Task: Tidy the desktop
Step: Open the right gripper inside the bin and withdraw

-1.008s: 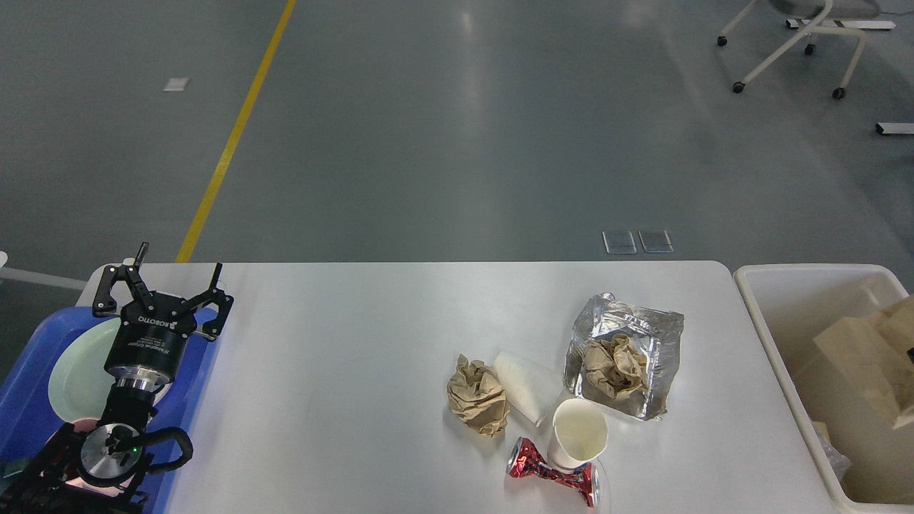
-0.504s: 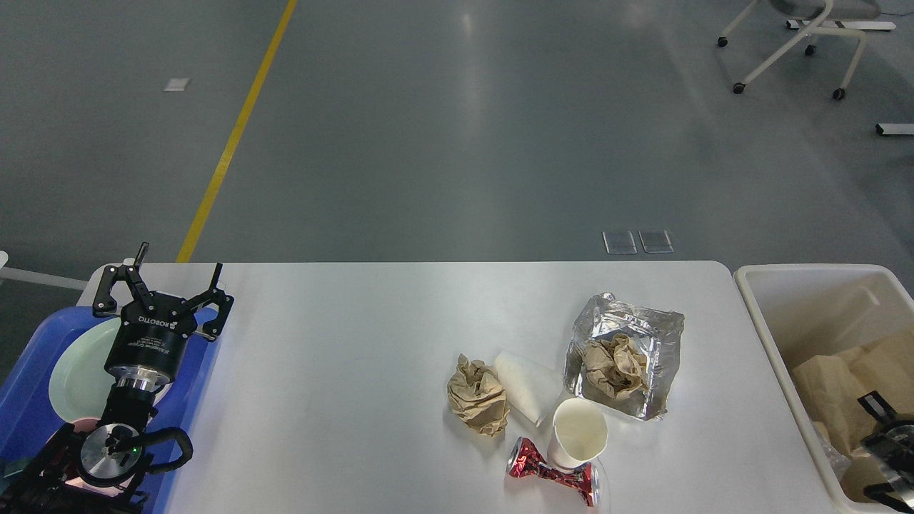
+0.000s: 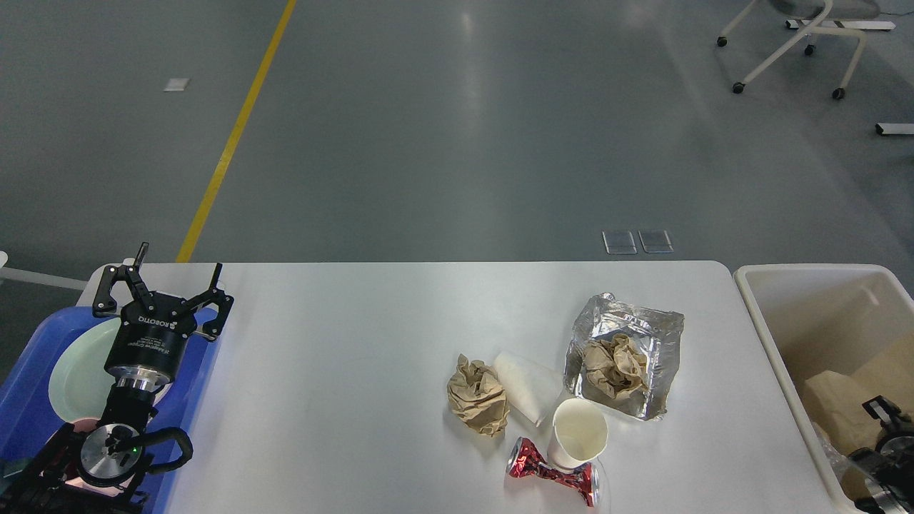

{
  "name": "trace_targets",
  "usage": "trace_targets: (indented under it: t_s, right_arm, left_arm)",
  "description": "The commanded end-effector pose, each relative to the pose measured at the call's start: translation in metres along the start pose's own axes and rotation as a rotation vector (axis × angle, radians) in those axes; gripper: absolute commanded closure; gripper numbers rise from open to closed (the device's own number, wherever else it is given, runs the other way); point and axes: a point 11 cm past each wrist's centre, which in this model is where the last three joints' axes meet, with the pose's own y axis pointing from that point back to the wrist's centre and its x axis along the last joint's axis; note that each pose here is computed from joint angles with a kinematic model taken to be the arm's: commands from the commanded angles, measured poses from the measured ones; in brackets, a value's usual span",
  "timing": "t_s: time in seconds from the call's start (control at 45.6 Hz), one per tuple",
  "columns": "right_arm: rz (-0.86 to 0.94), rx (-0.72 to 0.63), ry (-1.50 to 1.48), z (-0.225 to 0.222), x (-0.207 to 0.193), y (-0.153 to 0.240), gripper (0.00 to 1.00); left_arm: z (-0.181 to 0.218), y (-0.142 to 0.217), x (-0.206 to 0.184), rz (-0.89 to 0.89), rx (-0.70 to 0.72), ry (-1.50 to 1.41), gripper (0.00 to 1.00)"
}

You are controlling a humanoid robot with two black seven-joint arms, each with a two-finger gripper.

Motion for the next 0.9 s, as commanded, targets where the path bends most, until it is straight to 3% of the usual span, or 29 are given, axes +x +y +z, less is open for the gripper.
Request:
trace_targets:
  t_s: [0.0,0.526,0.877]
  right_arm:
    - [-0.004,-0.001,0.004,0.001,-0.003,0.001,0.00]
    - [-0.017,0.016,0.001,-0.010,0.005,0.000,0.00]
    - [-0.220,0.106,0.225,-0.055,0.039,0.012,0.00]
  left_arm:
    - [0.000,0.000,0.000,0.000,0.001,0.000,0.04]
    - [0.000,0.000,0.000,0.000,0.001,0.000,0.04]
    - [0.000,0.000,0.000,0.000,0.000,0.000,0.04]
